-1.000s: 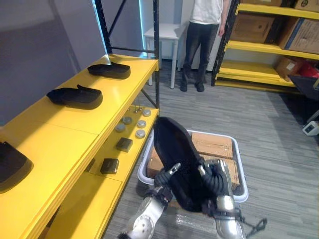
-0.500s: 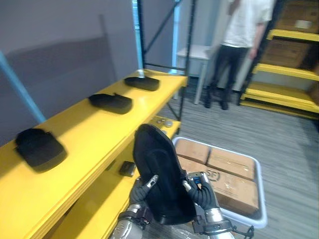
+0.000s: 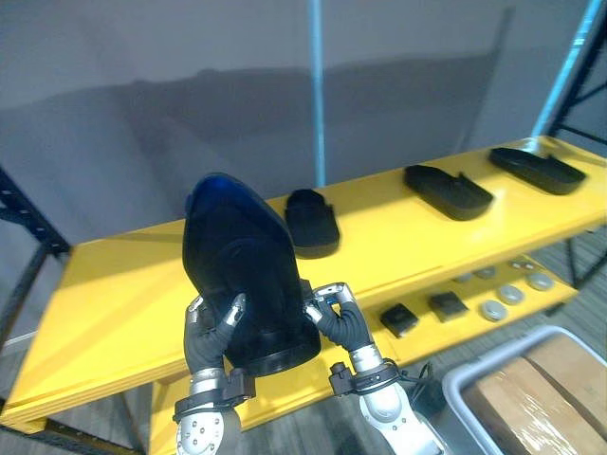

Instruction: Walk over and take plastic housings, then place them on the shelf

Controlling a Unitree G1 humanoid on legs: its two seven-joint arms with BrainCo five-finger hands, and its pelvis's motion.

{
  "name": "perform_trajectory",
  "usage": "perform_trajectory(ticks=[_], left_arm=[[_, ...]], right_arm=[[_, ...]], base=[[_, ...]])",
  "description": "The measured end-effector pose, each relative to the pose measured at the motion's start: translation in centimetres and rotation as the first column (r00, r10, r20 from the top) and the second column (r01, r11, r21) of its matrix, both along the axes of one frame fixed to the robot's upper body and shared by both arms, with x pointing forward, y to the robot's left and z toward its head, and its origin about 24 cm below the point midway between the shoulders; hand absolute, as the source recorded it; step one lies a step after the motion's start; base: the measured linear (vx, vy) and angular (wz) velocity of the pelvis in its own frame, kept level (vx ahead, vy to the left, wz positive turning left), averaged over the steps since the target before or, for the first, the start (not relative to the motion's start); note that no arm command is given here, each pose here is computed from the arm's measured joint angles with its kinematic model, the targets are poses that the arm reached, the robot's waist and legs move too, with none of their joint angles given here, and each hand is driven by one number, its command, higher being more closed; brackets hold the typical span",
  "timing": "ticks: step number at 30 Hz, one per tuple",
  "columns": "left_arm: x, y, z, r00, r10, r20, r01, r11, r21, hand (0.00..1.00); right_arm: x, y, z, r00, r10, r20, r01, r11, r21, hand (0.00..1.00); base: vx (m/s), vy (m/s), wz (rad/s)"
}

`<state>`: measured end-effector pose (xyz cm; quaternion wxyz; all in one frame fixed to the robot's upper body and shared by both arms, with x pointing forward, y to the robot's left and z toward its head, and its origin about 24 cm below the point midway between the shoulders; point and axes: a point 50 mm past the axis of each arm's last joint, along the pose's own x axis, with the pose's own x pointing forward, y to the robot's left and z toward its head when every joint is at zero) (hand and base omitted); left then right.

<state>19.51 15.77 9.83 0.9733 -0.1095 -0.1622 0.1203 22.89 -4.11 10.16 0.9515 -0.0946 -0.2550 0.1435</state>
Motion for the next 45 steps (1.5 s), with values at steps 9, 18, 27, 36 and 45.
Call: perform_trajectory(ticks=[9,18,27,36,45], left_arm=[[0.7,-0.1,1.4,0.996,-0.038,0.085,0.028,0.994,0.11,1.0],[0.7,-1.5,1.3,0.989,-0.115,0.091,0.107,0.99,0.088,1.0],[1.9,-2.6,0.3,0.981,-0.188,0.057,0.182,0.979,0.096,1.0],[3.6,-1.2,1.9,0.977,-0.182,0.114,0.156,0.966,0.206,1.0],[4.8,-1.1,2.6,0.979,-0.147,0.142,0.12,0.976,0.184,1.0]], right_arm=[[-0.1,-0.7,-0.3,0.999,0.009,-0.04,-0.008,1.0,0.027,0.0],[-1.2,-2.3,-0.8,0.995,0.006,-0.104,0.005,0.995,0.097,0.0],[-1.6,-4.4,-1.4,0.987,-0.043,-0.152,0.064,0.989,0.134,0.0],[-0.7,-2.6,-0.8,0.989,-0.017,-0.15,0.045,0.982,0.184,0.0],[-0.9,-6.5,1.1,0.99,-0.125,-0.064,0.134,0.976,0.17,0.0]], base=[[0.18,-0.126,1.0],[0.12,-0.025,0.08],[-0.03,0.247,0.21],[0.0,0.299,-0.53],[0.0,-0.036,0.18]])
